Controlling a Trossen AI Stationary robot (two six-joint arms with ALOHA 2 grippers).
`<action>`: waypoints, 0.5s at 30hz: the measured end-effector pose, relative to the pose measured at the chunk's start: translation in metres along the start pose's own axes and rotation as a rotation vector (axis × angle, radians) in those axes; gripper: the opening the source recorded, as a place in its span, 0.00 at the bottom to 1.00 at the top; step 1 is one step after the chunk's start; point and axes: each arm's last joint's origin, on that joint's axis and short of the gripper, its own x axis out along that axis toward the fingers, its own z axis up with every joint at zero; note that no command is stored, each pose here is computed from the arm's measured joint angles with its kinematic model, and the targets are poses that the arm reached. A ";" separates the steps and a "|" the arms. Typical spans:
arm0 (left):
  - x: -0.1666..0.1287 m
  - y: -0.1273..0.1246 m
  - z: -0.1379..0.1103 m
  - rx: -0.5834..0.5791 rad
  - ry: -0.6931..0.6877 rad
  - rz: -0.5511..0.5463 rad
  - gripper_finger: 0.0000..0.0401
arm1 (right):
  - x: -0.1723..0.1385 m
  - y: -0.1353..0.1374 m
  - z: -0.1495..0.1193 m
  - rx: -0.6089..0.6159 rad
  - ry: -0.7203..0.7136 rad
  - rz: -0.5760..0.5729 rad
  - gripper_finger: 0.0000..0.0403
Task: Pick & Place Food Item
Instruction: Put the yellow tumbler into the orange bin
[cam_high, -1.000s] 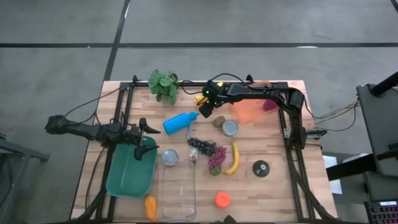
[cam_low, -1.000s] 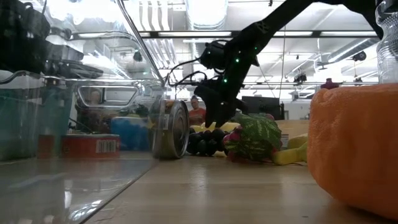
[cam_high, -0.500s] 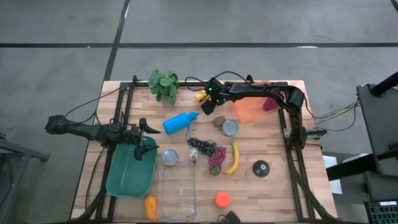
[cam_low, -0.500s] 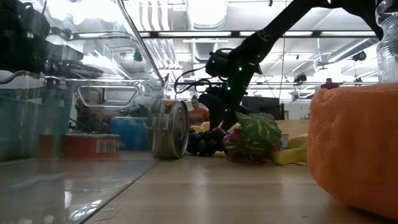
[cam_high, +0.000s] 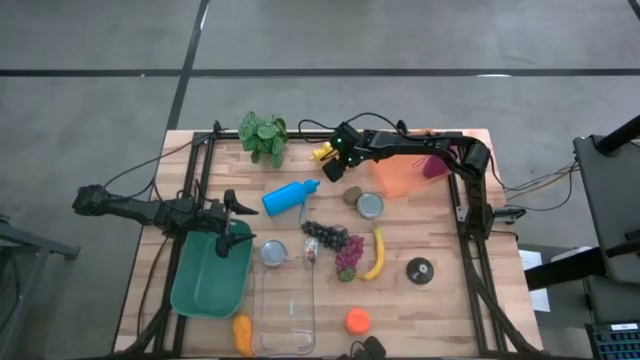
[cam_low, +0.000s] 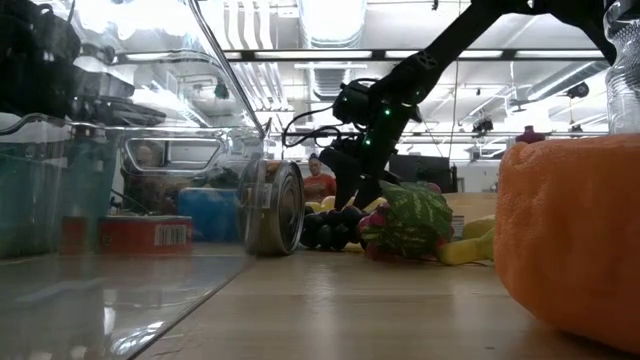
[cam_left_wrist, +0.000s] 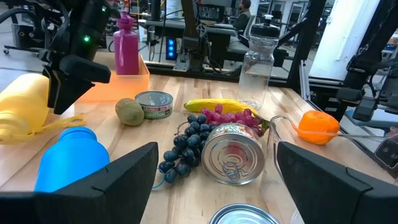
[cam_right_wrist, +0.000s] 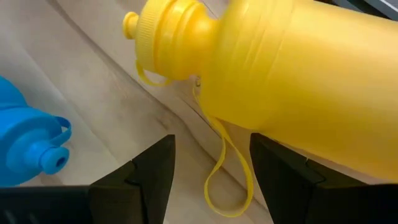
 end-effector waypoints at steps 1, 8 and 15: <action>0.000 0.000 0.000 0.000 0.000 0.000 0.84 | 0.000 0.000 0.000 0.000 -0.001 0.000 0.51; 0.000 0.000 0.000 0.000 0.001 0.000 0.84 | 0.000 0.003 0.000 0.000 0.020 0.074 0.51; 0.000 0.000 0.000 0.000 0.001 0.000 0.84 | -0.013 0.008 0.009 -0.017 0.060 0.090 0.51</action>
